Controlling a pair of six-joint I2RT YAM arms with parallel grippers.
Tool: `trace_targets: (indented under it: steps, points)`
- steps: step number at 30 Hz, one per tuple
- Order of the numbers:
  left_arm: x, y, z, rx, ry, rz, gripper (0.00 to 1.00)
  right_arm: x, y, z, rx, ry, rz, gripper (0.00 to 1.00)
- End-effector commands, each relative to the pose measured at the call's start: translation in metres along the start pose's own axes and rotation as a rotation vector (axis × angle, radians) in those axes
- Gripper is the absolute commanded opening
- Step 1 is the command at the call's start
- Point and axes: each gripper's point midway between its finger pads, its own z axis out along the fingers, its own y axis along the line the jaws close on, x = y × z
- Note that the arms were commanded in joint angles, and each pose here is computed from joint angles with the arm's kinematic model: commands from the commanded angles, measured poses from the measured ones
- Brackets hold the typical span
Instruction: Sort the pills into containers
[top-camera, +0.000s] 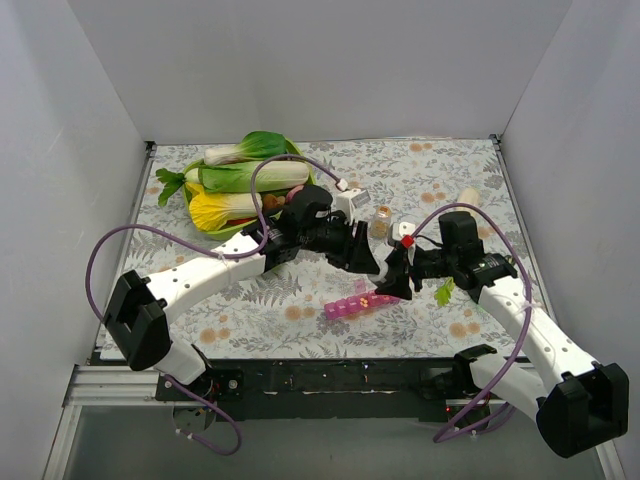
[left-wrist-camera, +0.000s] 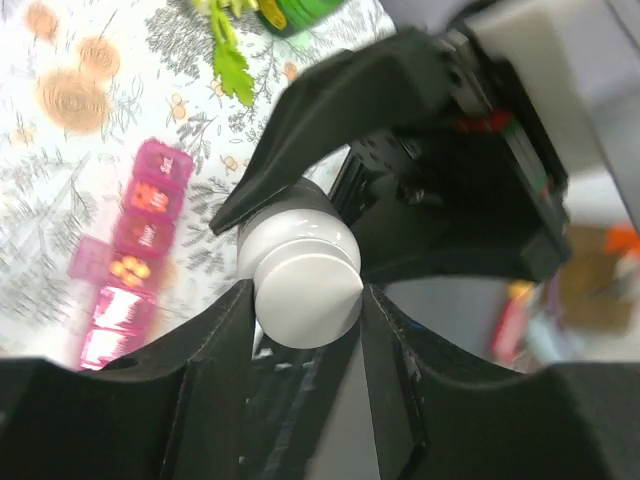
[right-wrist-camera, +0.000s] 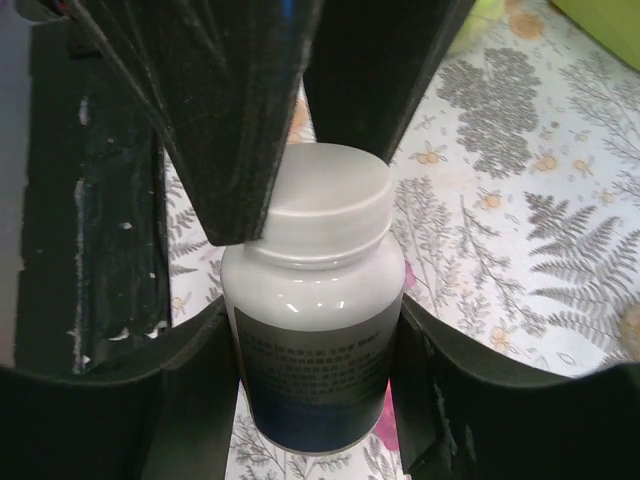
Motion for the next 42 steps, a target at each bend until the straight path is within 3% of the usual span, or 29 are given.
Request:
trace_targets:
  steps: [1, 3, 4, 5, 9, 10, 11, 15, 17, 19, 23, 24, 26, 27, 31, 37, 39, 42]
  points:
    - [0.034, -0.024, -0.014, 0.281, 0.138, 0.558, 0.19, -0.021, 0.012, 0.003, -0.102, -0.089, 0.018, 0.01]
    - [0.041, -0.008, -0.015, 0.269, 0.153, 0.741, 0.27, -0.022, 0.022, 0.005, -0.165, -0.112, 0.048, 0.01]
    - [0.034, 0.001, -0.013, 0.215, 0.128, 0.783, 0.4, -0.021, 0.024, 0.006, -0.179, -0.116, 0.058, 0.01]
    - [0.028, 0.004, -0.013, 0.188, 0.105, 0.814, 0.46, -0.022, 0.025, 0.006, -0.187, -0.12, 0.062, 0.01]
    - [-0.005, -0.003, -0.027, 0.15, -0.054, 0.803, 0.72, -0.018, 0.024, 0.007, -0.178, -0.114, 0.056, 0.01]
    - [-0.008, -0.006, -0.031, 0.166, -0.103, 0.755, 0.92, -0.017, 0.023, 0.007, -0.171, -0.112, 0.05, 0.01]
    - [-0.016, -0.007, -0.041, 0.169, -0.156, 0.731, 0.98, -0.015, 0.023, 0.006, -0.162, -0.109, 0.048, 0.01]
    - [-0.03, -0.027, -0.093, 0.211, -0.383, 0.555, 0.98, -0.013, 0.02, 0.005, -0.129, -0.099, 0.015, 0.01]
    - [-0.033, -0.021, -0.1, 0.183, -0.422, 0.349, 0.98, -0.013, 0.019, 0.004, -0.117, -0.094, 0.005, 0.01]
    - [-0.028, -0.02, -0.1, 0.175, -0.38, 0.229, 0.98, -0.013, 0.015, 0.003, -0.097, -0.086, -0.008, 0.01]
    - [-0.021, -0.017, -0.081, 0.161, -0.232, -0.267, 0.98, -0.012, 0.011, 0.002, -0.07, -0.076, -0.017, 0.01]
    - [-0.021, -0.02, -0.077, 0.17, -0.211, -0.325, 0.95, -0.012, 0.011, 0.002, -0.066, -0.073, -0.019, 0.01]
    - [-0.021, -0.038, -0.068, 0.159, -0.207, -0.306, 0.98, -0.012, 0.009, 0.002, -0.06, -0.072, -0.018, 0.01]
    - [-0.026, -0.022, -0.062, 0.037, -0.266, -0.326, 0.98, -0.012, 0.009, 0.002, -0.058, -0.072, -0.022, 0.01]
    - [-0.021, -0.01, -0.046, -0.145, -0.229, -0.353, 0.96, -0.013, 0.008, 0.001, -0.047, -0.069, -0.022, 0.01]
    - [-0.013, -0.005, -0.027, -0.165, -0.196, -0.354, 0.87, -0.012, 0.006, 0.001, -0.037, -0.067, -0.024, 0.01]
    - [-0.015, -0.001, -0.022, -0.179, -0.196, -0.346, 0.78, -0.011, 0.006, 0.001, -0.036, -0.067, -0.021, 0.01]
    - [-0.014, 0.003, -0.017, -0.198, -0.184, -0.342, 0.74, -0.012, 0.006, 0.001, -0.037, -0.067, -0.023, 0.01]
